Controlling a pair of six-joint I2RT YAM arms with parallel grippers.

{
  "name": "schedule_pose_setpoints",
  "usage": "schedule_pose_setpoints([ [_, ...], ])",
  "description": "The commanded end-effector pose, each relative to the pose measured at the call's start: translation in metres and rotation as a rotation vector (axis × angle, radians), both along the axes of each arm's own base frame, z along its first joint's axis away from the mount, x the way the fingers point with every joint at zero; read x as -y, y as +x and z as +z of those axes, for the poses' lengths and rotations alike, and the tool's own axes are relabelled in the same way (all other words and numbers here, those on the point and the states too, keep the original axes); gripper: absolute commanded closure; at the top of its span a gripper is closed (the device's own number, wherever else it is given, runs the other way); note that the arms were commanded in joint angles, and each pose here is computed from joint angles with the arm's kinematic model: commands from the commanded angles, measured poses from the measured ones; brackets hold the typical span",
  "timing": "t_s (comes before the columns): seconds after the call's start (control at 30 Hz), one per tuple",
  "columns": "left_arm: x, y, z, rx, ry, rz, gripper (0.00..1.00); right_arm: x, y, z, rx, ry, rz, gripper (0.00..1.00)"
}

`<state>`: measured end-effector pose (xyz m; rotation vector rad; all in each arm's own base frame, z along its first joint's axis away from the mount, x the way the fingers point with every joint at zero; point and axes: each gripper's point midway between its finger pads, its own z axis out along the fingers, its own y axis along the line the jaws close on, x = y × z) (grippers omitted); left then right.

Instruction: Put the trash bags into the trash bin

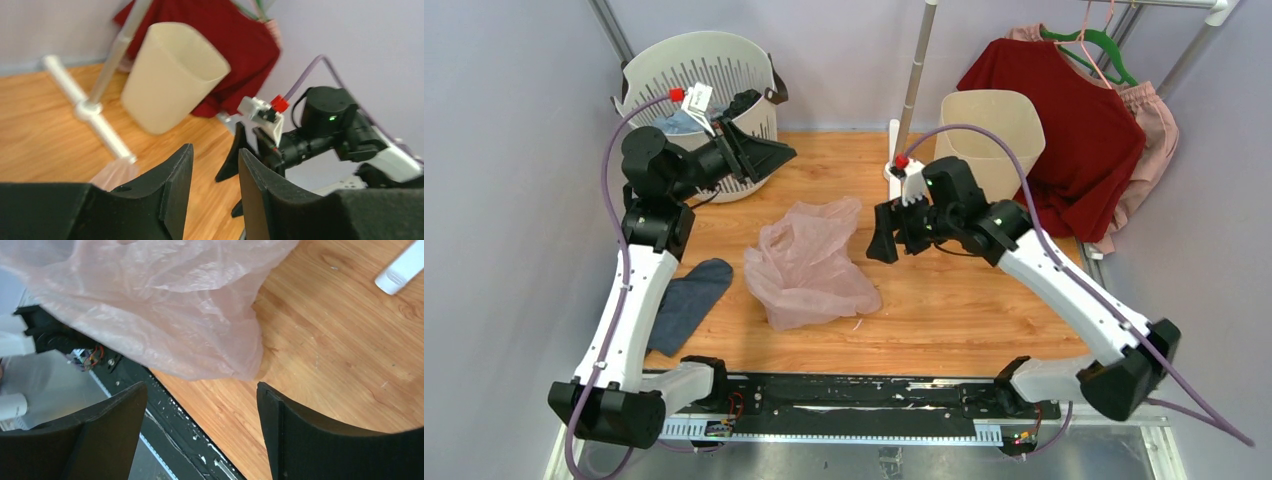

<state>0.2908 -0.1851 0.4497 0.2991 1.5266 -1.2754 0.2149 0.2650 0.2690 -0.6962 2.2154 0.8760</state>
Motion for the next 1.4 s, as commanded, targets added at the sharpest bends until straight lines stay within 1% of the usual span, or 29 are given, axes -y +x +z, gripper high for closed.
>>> schedule_pose_setpoints([
  [0.0,-0.029,0.009,-0.061,-0.111,0.237,0.198,0.56,-0.018,0.039,0.012,0.039,0.004,-0.107,0.16],
  [0.1,-0.036,0.007,-0.079,-0.145,0.276,0.230,0.55,-0.043,0.063,0.011,0.012,0.031,-0.118,0.15],
  [0.2,-0.038,0.004,-0.096,-0.179,0.288,0.237,0.55,-0.065,0.086,-0.008,-0.029,0.011,-0.129,0.15],
  [0.23,-0.039,0.004,-0.102,-0.192,0.296,0.240,0.55,-0.068,0.092,-0.010,-0.030,0.008,-0.135,0.15],
  [0.3,-0.041,0.003,-0.113,-0.212,0.315,0.252,0.55,-0.074,0.103,-0.030,-0.049,-0.031,-0.142,0.15],
  [0.37,-0.044,0.003,-0.122,-0.231,0.336,0.260,0.55,-0.070,0.108,-0.036,-0.046,-0.053,-0.157,0.15],
  [0.47,-0.045,0.002,-0.132,-0.245,0.352,0.262,0.54,-0.048,0.114,-0.020,0.004,-0.047,-0.223,0.14],
  [0.57,-0.043,0.006,-0.140,-0.262,0.342,0.249,0.49,-0.022,0.120,0.011,0.114,-0.029,-0.287,0.13],
  [0.63,-0.042,0.010,-0.147,-0.278,0.350,0.239,0.48,-0.017,0.121,0.026,0.161,-0.007,-0.266,0.12],
  [0.67,-0.042,0.012,-0.152,-0.290,0.358,0.236,0.48,-0.022,0.118,0.029,0.164,0.004,-0.223,0.12],
  [0.7,-0.042,0.014,-0.157,-0.300,0.365,0.236,0.48,-0.030,0.114,0.031,0.151,0.016,-0.164,0.12],
  [0.77,-0.043,0.016,-0.166,-0.320,0.376,0.237,0.48,-0.041,0.109,0.019,0.094,0.005,-0.088,0.14],
  [0.93,-0.042,0.012,-0.176,-0.333,0.371,0.234,0.48,-0.076,0.095,-0.034,-0.074,0.020,0.053,0.15],
  [1.0,-0.042,0.009,-0.177,-0.337,0.375,0.229,0.48,-0.083,0.095,-0.053,-0.112,0.016,0.064,0.15],
  [1.13,-0.040,0.002,-0.180,-0.344,0.375,0.208,0.48,-0.086,0.101,-0.091,-0.194,-0.034,0.018,0.14],
  [1.27,-0.041,-0.001,-0.185,-0.350,0.378,0.205,0.48,-0.103,0.079,-0.114,-0.363,0.026,0.100,0.14],
  [1.37,-0.040,-0.001,-0.190,-0.358,0.378,0.198,0.49,-0.114,0.067,-0.129,-0.447,0.082,0.136,0.13],
])
